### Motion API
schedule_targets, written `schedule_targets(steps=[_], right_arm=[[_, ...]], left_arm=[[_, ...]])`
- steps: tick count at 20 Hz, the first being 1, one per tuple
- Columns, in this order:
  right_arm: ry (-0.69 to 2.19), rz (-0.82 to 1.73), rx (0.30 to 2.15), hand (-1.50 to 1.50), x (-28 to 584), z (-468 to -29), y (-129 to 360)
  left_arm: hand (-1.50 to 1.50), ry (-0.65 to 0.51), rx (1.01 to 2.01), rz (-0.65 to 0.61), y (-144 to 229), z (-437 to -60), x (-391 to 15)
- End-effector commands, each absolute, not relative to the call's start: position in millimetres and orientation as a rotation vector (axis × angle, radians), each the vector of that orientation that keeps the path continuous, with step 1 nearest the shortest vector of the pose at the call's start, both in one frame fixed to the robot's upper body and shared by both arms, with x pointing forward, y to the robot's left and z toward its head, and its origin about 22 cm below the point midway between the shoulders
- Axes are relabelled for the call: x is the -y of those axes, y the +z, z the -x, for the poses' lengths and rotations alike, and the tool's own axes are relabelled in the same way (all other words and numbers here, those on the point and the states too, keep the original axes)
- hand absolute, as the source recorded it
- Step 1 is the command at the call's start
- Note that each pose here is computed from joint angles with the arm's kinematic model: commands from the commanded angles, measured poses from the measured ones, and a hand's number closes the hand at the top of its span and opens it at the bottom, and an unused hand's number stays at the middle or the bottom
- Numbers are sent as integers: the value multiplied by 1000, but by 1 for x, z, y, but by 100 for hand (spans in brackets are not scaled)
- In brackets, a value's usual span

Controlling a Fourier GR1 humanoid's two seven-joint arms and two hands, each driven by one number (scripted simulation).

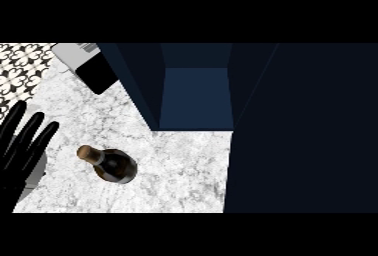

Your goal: Pick up the wine, place it into the cabinet and close the cabinet

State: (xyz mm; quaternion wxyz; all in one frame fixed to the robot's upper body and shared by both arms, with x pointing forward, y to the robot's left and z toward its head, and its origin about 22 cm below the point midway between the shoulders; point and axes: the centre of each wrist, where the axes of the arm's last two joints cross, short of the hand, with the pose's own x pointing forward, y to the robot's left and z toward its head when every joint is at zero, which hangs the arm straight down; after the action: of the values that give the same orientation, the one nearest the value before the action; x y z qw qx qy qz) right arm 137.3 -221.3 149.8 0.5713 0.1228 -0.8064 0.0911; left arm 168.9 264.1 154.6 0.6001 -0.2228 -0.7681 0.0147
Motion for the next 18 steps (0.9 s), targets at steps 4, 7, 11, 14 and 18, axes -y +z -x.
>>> schedule_targets(steps=[4, 7, 11, 14, 18], right_arm=[[190, -369, 1879, -150, 211, -97, 176], [188, -368, 1881, -150, 212, -90, 182], [209, -367, 1873, -150, 212, -89, 188], [201, -309, 1896, -150, 216, -101, 187], [190, -345, 1906, -150, 209, -88, 196]], left_arm=[[-150, 58, 1751, 553, 190, -146, -272], [-150, 76, 1740, 553, 195, -150, -275], [-150, 65, 1735, 544, 198, -137, -275], [-150, 51, 1730, 543, 213, -139, -281], [-150, 60, 1730, 536, 219, -134, -278]])
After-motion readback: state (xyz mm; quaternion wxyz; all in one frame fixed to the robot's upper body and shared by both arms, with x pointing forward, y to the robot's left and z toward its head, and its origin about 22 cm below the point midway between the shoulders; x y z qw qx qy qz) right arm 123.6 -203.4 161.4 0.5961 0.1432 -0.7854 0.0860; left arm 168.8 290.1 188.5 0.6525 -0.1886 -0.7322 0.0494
